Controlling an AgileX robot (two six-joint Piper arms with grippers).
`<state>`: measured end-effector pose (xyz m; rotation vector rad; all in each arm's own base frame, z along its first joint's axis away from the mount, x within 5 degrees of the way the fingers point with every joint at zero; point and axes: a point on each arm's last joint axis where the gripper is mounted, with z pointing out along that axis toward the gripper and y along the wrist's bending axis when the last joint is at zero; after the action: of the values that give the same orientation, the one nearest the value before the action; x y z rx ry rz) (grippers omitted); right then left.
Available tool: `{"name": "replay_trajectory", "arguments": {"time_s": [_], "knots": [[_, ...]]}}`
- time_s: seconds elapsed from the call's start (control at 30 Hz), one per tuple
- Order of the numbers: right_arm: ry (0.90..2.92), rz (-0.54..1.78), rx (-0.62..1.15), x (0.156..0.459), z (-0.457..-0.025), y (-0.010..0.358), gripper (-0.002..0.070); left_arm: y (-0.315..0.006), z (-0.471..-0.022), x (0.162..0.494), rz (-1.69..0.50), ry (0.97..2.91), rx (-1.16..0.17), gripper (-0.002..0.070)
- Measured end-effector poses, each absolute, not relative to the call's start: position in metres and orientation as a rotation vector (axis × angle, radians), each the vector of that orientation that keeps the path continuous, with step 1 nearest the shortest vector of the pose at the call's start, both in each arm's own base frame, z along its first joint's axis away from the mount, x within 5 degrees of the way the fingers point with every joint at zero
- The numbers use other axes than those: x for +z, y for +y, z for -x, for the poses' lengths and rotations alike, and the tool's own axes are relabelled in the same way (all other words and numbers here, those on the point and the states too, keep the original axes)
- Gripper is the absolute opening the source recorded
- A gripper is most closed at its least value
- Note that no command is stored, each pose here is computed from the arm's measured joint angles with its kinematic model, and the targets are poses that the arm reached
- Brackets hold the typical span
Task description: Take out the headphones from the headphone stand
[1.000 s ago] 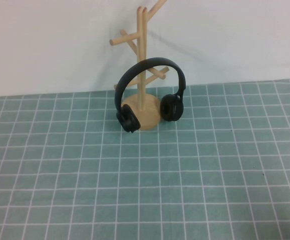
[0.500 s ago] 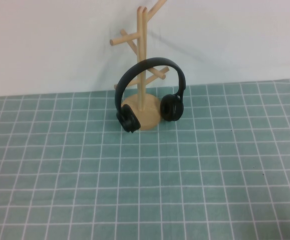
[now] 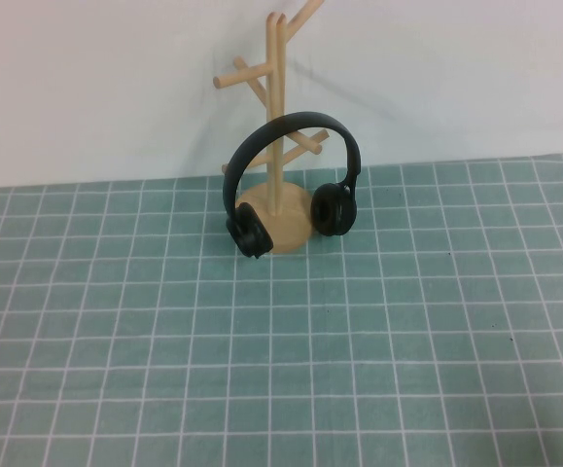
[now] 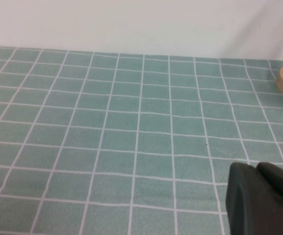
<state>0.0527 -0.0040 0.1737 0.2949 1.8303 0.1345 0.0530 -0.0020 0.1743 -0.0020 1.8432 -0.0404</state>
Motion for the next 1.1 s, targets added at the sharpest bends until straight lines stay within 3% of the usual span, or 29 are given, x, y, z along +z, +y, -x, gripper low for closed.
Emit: {"name": "replay_trajectory", "arguments": {"time_s": [0.17, 0.2, 0.3, 0.33, 0.5, 0.63, 0.93, 1.1], "knots": [[1.715, -0.398, 0.316, 0.182, -0.055, 0.0, -0.0008, -0.002, -0.053, 0.174, 0.002, 1.843, -0.04, -0.0004], [1.469, -0.51, 0.493, 0.203, -0.054, 0.0, -0.0006, -0.002, -0.053, 0.174, 0.002, 1.843, -0.04, -0.0004], [1.385, -0.57, 0.563, 0.209, -0.054, -0.002, -0.0006, -0.002, -0.053, 0.174, 0.002, 1.843, -0.04, -0.0003], [1.549, -0.548, 0.526, 0.194, -0.056, 0.002, -0.0008, -0.002, -0.053, 0.174, 0.002, 1.843, -0.04, -0.0003], [1.49, -0.648, 0.645, 0.197, -0.056, 0.002, -0.0008, -0.002, -0.053, 0.174, 0.002, 1.843, -0.04, -0.0004], [1.652, -0.645, 0.704, 0.203, -0.054, 0.011, -0.0008, -0.002, -0.053, 0.174, 0.002, 1.843, -0.04, -0.0003], [2.227, -0.369, 0.543, 0.271, -0.086, 0.023, -0.0008, -0.002, -0.053, 0.174, 0.002, 1.843, -0.04, -0.0004], [2.382, -0.215, 0.474, 0.291, -0.127, 0.022, -0.0008, -0.002, -0.053, 0.174, 0.002, 1.843, -0.04, -0.0004]]}}
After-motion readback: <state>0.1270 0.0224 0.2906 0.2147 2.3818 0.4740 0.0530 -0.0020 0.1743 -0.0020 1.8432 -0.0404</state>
